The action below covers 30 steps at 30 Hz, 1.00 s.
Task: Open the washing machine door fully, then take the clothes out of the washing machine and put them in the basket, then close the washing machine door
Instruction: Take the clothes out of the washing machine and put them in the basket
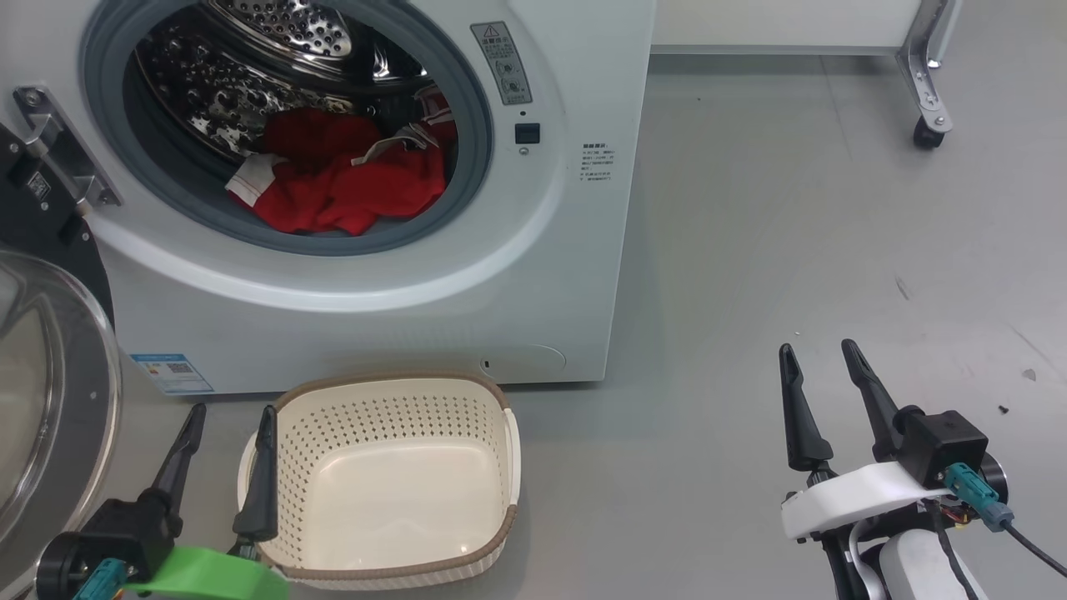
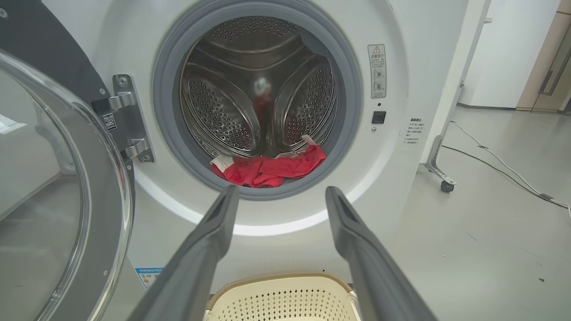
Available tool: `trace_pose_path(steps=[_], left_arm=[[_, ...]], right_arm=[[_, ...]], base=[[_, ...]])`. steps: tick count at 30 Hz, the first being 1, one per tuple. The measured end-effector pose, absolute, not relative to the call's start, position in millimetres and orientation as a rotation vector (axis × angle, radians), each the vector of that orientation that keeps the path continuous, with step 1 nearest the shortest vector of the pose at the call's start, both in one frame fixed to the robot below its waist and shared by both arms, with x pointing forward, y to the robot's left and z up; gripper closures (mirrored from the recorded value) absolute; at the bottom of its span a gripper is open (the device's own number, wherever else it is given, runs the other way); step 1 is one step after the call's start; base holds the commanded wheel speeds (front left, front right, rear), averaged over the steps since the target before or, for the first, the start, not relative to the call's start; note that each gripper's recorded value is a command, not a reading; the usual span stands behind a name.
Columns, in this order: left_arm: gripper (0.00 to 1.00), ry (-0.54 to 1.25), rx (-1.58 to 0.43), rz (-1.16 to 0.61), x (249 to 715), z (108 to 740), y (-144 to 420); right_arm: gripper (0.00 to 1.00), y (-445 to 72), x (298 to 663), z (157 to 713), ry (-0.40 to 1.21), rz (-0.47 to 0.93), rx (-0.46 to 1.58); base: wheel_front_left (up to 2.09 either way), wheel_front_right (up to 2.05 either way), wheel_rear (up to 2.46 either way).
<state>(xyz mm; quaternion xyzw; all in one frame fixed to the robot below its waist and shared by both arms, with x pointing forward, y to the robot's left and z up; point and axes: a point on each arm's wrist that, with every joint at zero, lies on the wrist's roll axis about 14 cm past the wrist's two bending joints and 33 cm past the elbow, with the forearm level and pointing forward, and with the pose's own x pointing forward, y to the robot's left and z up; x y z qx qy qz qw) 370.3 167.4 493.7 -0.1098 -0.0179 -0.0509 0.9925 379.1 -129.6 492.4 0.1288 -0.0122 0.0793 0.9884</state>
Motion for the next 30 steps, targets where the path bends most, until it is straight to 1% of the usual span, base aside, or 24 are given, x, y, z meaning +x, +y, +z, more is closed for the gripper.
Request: trace_pose_path(steps=[15,30], left_arm=[[0.00,-0.015,-0.251,-0.093,369.1,486.8,166.3],[0.00,-0.015,-0.254,-0.096,369.1,487.0,165.4]], right_arm=[[0.00,-129.2,378.9,492.0,-0.023,0.161,0.260],[0.00,-129.9,378.4,492.2,-0.024,0.159,0.261]], base=[[0.82,-0.82,0.00],[0.34,-0.34,0.00]])
